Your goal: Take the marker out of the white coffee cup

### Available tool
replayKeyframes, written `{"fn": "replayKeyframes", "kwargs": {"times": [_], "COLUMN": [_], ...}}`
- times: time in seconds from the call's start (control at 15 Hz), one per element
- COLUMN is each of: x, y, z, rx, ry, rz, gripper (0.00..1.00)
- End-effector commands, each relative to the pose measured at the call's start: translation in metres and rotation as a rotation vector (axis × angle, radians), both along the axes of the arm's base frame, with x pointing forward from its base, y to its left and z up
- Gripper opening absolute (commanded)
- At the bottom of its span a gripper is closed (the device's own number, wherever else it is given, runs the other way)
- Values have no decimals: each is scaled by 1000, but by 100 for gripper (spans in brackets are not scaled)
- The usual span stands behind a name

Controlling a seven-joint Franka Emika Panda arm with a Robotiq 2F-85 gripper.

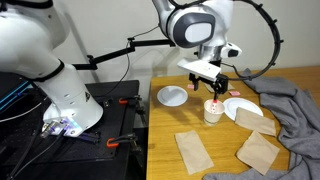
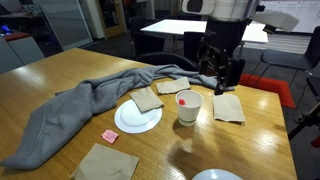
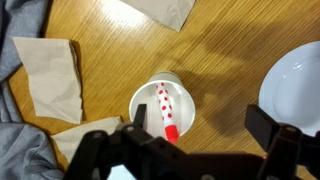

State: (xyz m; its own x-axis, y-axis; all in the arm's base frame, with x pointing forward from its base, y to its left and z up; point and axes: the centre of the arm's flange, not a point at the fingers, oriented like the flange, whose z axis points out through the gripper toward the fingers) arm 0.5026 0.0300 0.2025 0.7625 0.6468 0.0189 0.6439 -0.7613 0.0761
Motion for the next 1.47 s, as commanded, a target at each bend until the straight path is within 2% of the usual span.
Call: {"fn": "replayKeyframes", "kwargs": {"times": [0.0, 0.27, 0.53, 0.67, 0.87, 1.07, 1.13, 1.4], "x": [13, 20, 24, 25, 27, 30, 32, 42], "y": [-14, -20, -16, -15, -16, -15, -14, -13], "z": [-16, -27, -32, -32, -31, -30, -30, -33], "rx": [33, 91, 132, 134, 130, 125, 122, 107], "ry": [-67, -105, -86, -84, -83, -80, -78, -66], "rz": [62, 96, 120, 128, 126, 126, 126, 131], "gripper": [100, 100, 100, 92, 69, 57, 60, 58]}}
